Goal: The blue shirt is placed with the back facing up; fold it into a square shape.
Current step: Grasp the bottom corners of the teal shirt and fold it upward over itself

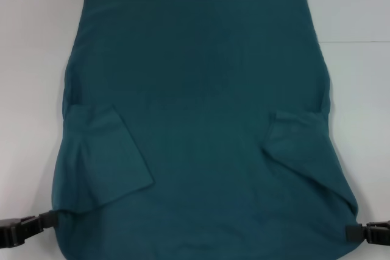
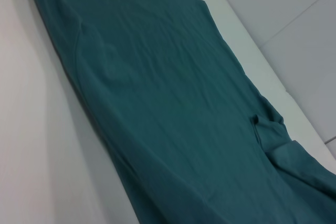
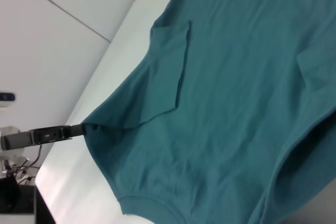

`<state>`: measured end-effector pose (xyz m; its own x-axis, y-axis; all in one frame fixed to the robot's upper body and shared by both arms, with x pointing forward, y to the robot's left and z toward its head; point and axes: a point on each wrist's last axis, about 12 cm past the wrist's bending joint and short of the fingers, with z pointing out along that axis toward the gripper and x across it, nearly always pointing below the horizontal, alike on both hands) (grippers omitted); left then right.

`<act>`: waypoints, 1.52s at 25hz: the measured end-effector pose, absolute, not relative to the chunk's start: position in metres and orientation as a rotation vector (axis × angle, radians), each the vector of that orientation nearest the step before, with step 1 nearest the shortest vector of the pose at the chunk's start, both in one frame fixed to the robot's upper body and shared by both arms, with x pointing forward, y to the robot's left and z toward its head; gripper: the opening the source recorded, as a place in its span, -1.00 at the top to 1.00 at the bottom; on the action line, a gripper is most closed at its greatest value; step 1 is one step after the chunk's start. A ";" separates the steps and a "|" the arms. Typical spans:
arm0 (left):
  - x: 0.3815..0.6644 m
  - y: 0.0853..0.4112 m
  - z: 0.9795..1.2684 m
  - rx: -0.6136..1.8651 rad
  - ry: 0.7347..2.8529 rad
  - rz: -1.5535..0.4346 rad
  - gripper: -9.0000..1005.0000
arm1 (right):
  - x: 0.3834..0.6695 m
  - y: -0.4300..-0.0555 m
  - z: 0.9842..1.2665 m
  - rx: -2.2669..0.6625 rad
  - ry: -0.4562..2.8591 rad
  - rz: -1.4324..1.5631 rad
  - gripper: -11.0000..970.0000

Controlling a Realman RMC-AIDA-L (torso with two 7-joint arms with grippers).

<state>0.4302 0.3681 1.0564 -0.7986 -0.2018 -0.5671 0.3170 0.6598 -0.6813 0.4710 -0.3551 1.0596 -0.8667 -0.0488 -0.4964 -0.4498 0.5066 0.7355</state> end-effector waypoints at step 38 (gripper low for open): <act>0.494 0.356 1.087 0.187 2.108 -1.164 0.94 | 0.518 -0.345 1.075 -0.401 2.263 1.177 0.85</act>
